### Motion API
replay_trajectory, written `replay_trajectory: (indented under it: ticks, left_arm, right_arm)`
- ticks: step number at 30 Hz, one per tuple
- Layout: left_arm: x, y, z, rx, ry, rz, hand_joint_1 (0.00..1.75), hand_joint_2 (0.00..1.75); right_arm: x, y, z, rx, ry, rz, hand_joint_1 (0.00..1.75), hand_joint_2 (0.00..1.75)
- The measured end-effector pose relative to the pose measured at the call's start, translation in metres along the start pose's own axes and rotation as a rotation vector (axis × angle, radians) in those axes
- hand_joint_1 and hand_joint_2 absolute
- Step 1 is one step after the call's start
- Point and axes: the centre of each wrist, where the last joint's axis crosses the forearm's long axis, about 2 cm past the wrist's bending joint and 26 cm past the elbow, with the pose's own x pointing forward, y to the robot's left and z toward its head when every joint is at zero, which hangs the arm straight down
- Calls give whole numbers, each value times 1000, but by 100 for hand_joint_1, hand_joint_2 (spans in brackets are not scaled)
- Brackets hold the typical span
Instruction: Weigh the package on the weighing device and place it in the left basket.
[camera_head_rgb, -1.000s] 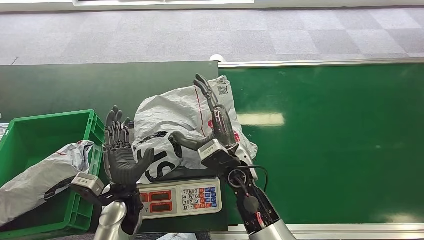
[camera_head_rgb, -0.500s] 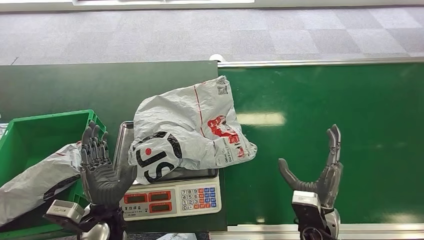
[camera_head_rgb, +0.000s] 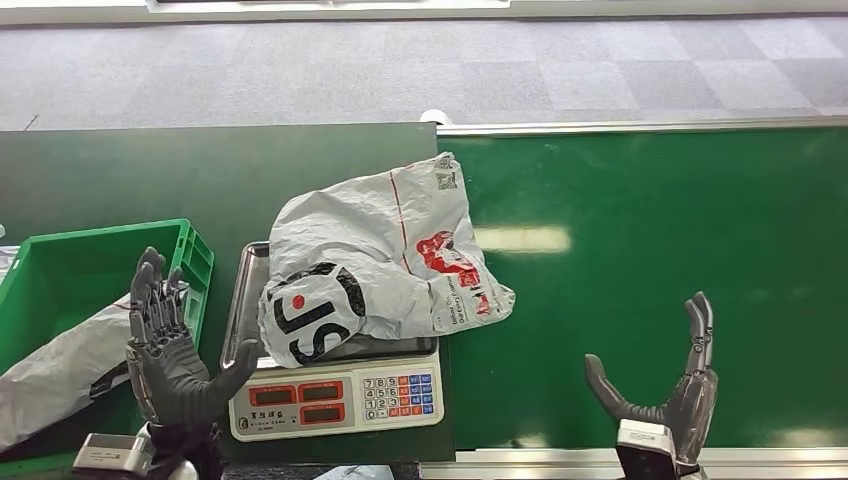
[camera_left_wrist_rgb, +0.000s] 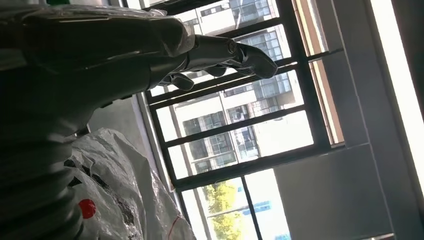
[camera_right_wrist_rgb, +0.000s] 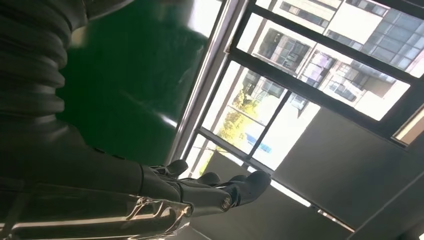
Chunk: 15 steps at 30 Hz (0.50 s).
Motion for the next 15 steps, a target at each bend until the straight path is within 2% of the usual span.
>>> replay_trajectory:
  ticks: [4,7,10,15]
  left_arm:
    - [-11,-2,-12,-65,-28,-77,0,175]
    - [-31,-1,-28,-134,-15,-219,0,175]
    - [-52,4,-53,-171,57,-365,0,175]
    - [-81,7,-87,-208,183,-504,0,175]
  right_arm:
    - [0,9,-7,-14,2,-50,0,175]
    - [2,19,-15,6,-12,-92,0,175]
    - [3,30,-23,55,-40,-106,0,175]
    - [5,42,-32,100,-60,-125,0,175]
